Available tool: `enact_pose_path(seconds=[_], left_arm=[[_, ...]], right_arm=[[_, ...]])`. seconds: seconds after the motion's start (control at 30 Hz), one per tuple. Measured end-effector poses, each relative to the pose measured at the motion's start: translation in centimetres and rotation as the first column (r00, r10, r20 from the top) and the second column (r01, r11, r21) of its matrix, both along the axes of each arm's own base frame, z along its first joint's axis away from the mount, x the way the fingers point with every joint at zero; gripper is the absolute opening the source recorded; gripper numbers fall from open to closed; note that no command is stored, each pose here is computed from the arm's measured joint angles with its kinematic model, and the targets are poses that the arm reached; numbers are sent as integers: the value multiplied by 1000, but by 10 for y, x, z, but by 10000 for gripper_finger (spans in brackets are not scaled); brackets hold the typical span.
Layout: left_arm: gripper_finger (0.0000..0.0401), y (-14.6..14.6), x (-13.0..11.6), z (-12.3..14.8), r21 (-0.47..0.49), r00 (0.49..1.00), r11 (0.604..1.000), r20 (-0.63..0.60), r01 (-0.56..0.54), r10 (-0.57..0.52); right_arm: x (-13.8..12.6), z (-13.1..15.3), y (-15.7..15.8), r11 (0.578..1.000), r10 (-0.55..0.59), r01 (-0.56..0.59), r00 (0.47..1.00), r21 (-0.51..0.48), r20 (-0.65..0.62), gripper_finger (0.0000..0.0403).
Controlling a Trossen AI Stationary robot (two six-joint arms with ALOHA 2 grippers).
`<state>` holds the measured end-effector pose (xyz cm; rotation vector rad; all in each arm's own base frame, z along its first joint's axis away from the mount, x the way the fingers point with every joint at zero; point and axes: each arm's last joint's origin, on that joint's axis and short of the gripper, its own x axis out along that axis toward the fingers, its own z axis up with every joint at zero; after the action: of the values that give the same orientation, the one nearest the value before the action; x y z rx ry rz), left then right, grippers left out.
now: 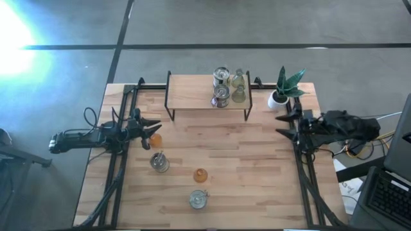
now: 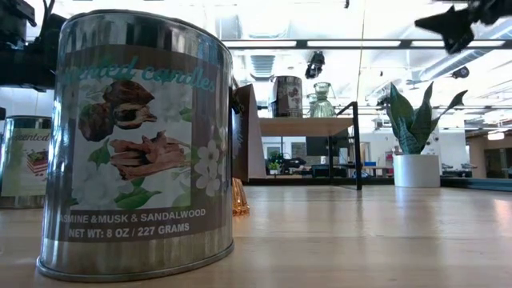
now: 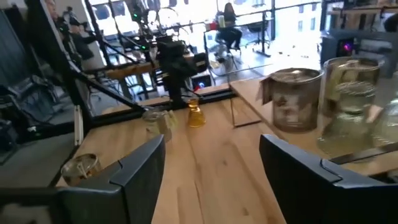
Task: Pick & Place candle stick holders
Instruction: Put the brown scented candle on the shelf
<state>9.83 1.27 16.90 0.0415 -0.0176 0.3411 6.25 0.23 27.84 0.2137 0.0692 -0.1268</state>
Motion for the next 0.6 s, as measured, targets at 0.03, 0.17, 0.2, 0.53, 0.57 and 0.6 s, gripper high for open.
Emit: enact_pose_path(seconds=[0.03,0.17,0.2,0.53,0.57,0.6], left_arm=[[92,0,0,0,0,1000,1000,0,0,0],[92,0,0,0,0,1000,1000,0,0,0],[92,0,0,0,0,1000,1000,0,0,0],[92,0,0,0,0,1000,1000,-1,0,0],[92,0,0,0,0,1000,1000,-2,0,0],[92,0,0,0,0,1000,1000,-1,0,0]], right_arm=[[3,-7,0,1000,-2,2,1000,3,22,251],[11,-34,1,999,-37,37,998,6,54,251],[12,-42,0,998,-56,56,998,0,41,251],[20,-88,-4,968,-251,250,968,-37,-22,251],[20,-90,-4,959,-282,281,959,-40,-22,251],[20,-93,-5,949,-312,311,950,-49,-29,251]])
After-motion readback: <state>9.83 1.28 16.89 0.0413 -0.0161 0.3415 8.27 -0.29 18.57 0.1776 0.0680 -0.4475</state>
